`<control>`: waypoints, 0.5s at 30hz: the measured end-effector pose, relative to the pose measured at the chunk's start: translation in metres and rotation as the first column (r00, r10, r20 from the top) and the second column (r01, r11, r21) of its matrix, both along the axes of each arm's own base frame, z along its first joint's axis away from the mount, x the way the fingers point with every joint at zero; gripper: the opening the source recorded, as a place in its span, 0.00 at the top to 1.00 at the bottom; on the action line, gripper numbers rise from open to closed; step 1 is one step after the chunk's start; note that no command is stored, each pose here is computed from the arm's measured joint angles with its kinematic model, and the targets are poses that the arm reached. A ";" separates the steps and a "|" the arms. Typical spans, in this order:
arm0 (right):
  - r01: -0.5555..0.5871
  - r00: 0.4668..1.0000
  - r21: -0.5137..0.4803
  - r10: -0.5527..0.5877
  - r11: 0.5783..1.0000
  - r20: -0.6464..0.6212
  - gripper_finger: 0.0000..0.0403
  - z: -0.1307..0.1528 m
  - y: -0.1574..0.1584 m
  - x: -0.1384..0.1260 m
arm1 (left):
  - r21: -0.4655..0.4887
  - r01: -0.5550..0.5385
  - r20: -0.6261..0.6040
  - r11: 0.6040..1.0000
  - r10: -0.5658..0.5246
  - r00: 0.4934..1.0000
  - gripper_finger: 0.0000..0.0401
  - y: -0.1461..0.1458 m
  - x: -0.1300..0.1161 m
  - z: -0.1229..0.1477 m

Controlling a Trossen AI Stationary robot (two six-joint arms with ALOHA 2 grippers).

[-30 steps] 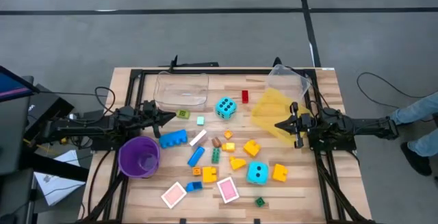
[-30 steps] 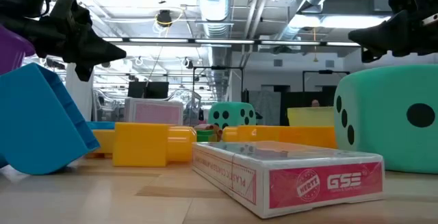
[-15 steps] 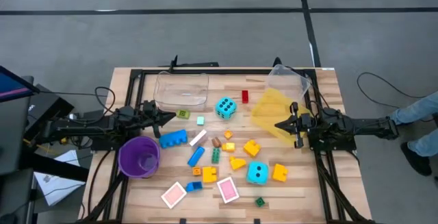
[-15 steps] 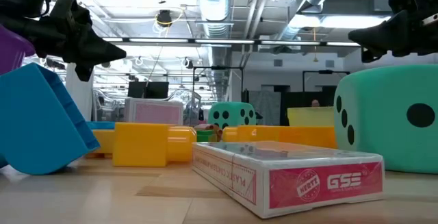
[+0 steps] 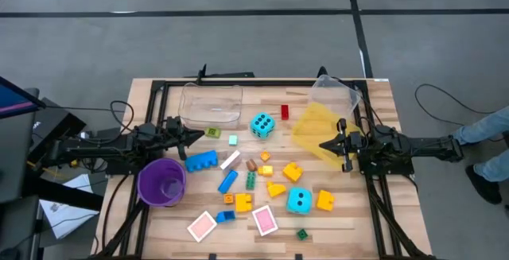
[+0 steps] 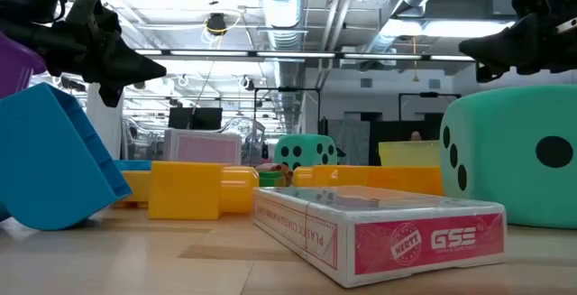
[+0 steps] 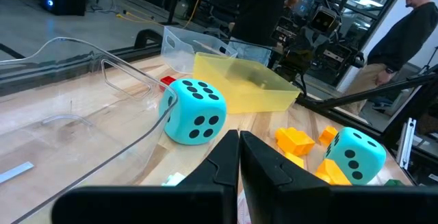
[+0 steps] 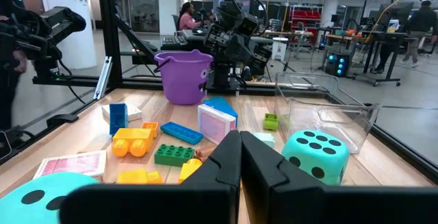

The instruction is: Pick & Place Toys

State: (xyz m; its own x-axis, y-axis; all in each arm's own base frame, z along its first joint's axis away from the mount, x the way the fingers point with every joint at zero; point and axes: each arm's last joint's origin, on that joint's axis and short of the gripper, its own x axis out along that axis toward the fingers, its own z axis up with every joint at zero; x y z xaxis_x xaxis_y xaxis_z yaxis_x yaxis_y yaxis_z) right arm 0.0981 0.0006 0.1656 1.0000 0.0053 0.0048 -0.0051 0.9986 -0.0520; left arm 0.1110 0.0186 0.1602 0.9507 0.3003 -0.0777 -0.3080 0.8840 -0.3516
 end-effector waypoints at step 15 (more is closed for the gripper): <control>0.000 1.000 0.000 0.000 1.000 0.000 1.00 0.000 0.000 0.000 | -0.120 0.010 0.128 0.993 0.006 0.992 0.98 0.000 0.000 0.009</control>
State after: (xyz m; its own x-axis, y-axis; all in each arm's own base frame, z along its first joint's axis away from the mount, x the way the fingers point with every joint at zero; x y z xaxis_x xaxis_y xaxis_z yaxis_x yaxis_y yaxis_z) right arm 0.0981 0.0006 0.1656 1.0000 0.0053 0.0048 -0.0051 0.9986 -0.0520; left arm 0.1113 0.0184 0.1687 0.9558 0.2940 0.0092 -0.2517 0.8335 -0.4919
